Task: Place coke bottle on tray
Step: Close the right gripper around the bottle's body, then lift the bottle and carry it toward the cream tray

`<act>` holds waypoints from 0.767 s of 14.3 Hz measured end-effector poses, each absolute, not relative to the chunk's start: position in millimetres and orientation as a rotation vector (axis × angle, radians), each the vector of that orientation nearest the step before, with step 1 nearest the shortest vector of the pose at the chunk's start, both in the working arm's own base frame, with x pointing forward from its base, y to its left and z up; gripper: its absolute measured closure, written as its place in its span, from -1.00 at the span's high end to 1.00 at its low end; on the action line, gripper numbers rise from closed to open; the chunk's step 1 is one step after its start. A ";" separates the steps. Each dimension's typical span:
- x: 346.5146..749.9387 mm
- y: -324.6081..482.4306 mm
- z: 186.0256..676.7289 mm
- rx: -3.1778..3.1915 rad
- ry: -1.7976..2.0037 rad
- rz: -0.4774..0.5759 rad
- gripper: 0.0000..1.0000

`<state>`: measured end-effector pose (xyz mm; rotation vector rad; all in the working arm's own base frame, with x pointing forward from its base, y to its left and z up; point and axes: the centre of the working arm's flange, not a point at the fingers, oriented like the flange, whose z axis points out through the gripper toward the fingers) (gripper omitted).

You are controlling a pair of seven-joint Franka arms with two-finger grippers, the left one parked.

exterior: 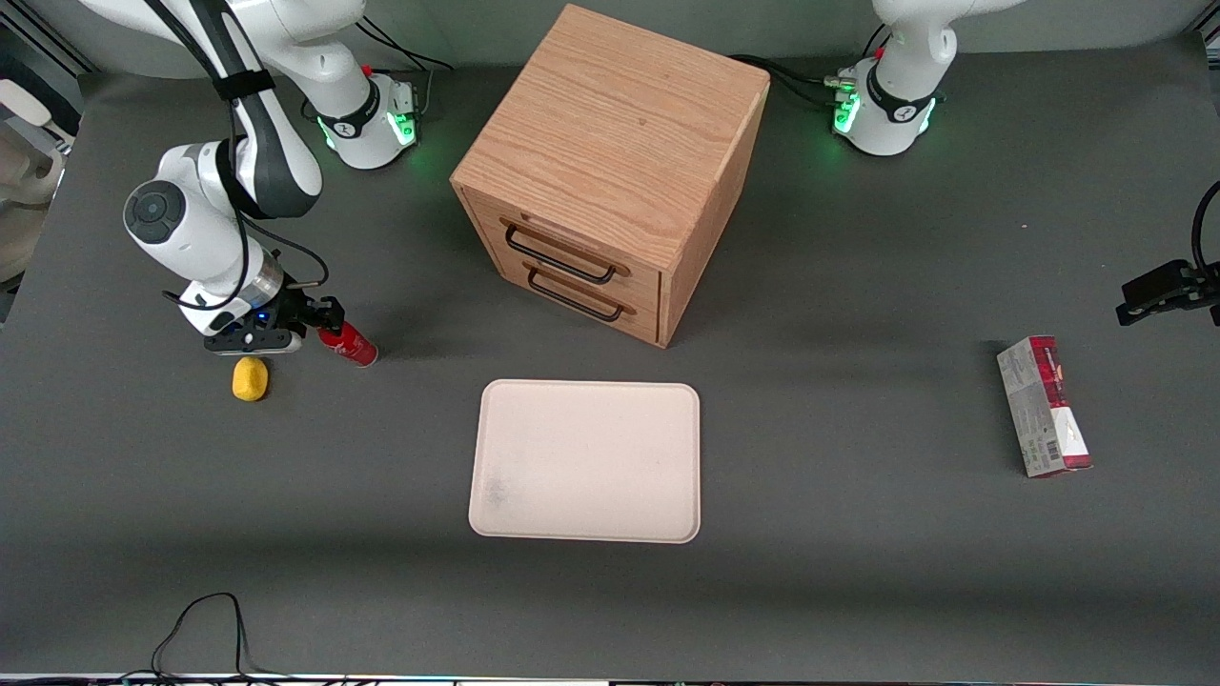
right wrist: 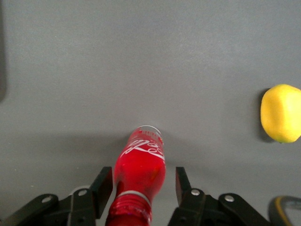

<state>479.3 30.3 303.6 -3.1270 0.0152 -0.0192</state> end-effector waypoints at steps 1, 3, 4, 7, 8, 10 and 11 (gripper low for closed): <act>478.8 32.1 303.1 -3.121 0.021 -0.014 0.26; 478.2 35.2 302.7 -3.117 0.019 -0.009 0.25; 478.1 35.7 302.7 -3.116 0.018 -0.008 0.24; 478.2 35.9 302.8 -3.116 0.012 -0.008 0.00; 479.1 35.8 304.4 -3.116 0.010 -0.014 -0.21; 479.5 36.3 305.0 -3.116 -0.002 -0.017 -0.23; 481.4 36.8 307.3 -3.115 -0.004 -0.022 -0.23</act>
